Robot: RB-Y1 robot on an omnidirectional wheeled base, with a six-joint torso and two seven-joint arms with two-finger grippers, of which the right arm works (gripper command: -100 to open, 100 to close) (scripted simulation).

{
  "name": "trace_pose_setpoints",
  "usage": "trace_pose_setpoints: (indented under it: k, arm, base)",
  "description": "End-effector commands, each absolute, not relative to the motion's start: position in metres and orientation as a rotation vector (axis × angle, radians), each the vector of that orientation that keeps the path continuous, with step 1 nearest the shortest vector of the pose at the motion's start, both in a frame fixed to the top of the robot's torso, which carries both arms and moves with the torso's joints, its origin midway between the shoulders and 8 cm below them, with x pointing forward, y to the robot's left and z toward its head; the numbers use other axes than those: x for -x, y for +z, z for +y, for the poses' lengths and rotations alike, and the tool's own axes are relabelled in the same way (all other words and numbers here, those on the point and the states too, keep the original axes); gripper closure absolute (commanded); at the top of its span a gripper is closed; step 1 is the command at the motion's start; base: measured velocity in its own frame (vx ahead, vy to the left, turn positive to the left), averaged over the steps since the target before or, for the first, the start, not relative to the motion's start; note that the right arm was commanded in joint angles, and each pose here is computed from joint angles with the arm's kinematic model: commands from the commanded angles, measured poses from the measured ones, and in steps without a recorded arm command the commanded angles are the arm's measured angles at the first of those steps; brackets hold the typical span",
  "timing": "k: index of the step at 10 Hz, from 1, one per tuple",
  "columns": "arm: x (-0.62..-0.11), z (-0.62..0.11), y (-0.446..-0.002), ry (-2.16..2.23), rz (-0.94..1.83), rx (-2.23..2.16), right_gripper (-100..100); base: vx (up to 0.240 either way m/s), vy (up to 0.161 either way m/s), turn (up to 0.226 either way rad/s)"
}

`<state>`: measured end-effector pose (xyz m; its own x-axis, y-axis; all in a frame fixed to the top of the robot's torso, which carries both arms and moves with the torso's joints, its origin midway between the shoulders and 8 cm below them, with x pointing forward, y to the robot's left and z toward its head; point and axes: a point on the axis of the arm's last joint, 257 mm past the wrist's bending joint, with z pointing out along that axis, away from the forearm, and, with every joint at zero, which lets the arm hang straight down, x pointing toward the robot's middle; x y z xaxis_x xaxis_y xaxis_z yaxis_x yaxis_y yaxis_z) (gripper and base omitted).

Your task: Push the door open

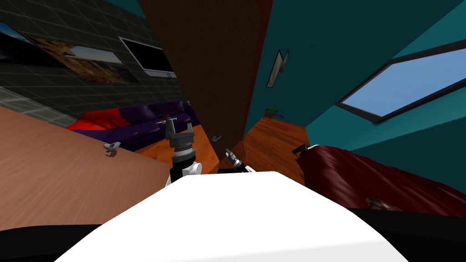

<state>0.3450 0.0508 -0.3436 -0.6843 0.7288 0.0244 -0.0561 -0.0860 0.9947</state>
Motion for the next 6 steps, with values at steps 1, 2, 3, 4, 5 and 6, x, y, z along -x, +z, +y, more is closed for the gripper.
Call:
trace_pose_setpoints:
  k: [1,2,3,4,5,6]
  arm:
    - [-0.341,0.055,-0.352,1.825,1.661,-0.726,-100]
    - [-0.337,0.057,-0.360,1.822,1.688,-0.718,-100]
    - [-0.333,0.058,-0.367,1.818,1.716,-0.710,-100]
    - [-0.331,0.059,-0.371,1.816,1.727,-0.706,-100]
    - [-0.329,0.059,-0.373,1.815,1.736,-0.703,-100]
    - [-0.328,0.060,-0.376,1.813,1.746,-0.700,-100]
  base:
    - [0.119,0.032,-0.031]
    - [0.132,0.031,-0.041]
    - [0.152,0.046,-0.069]
    - [0.147,0.039,-0.041]
    - [0.120,0.027,-0.013]
    - [0.085,0.023,-0.016]
